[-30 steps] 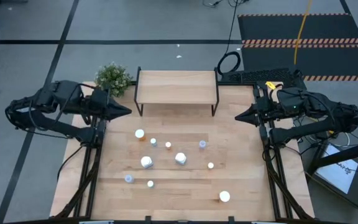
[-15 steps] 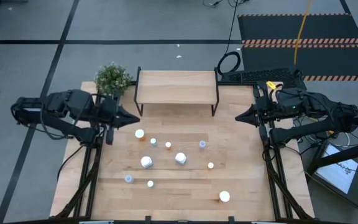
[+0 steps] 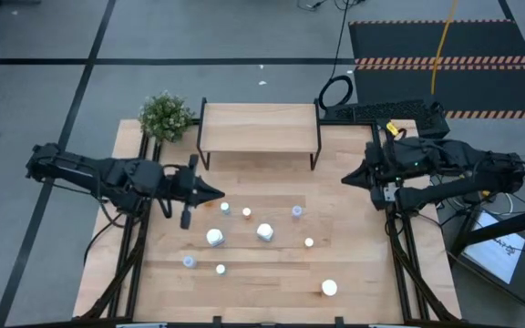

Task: Pick and place medicine bottles onto shelf by color
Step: Put the bottom big orange pill bottle on the shelf

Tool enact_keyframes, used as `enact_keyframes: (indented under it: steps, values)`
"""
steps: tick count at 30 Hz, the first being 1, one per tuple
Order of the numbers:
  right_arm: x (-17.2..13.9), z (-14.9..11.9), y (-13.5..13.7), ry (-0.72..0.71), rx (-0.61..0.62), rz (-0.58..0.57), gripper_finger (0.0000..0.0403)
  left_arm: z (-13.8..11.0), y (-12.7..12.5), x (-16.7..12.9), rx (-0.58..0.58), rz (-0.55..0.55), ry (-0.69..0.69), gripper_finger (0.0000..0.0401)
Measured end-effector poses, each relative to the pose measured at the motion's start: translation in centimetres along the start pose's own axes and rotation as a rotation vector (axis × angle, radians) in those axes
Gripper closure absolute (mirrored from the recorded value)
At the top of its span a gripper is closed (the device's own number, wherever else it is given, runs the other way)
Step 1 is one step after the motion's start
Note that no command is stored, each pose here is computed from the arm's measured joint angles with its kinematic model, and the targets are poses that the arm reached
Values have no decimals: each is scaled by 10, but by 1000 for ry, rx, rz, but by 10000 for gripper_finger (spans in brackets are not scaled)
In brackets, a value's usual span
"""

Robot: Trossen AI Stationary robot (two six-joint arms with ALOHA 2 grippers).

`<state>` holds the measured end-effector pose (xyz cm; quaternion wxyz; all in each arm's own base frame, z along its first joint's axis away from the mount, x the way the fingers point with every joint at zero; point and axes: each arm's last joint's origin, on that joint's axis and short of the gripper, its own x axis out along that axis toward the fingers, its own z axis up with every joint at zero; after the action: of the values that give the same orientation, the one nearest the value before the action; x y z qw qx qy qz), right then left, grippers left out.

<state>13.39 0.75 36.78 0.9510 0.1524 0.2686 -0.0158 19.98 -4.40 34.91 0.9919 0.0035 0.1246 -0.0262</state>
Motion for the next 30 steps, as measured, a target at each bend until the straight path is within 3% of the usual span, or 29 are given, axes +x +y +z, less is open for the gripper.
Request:
enact_keyframes:
  steps: [10,19,30]
  values:
    - [26,-39,19,193,188,82,403,-19,1,8,-5,10,25,387]
    - [48,-99,38,387,224,111,390,-23,1,7,-47,13,68,387]
    - [63,-150,63,343,201,219,359,-24,1,7,-82,15,73,387]
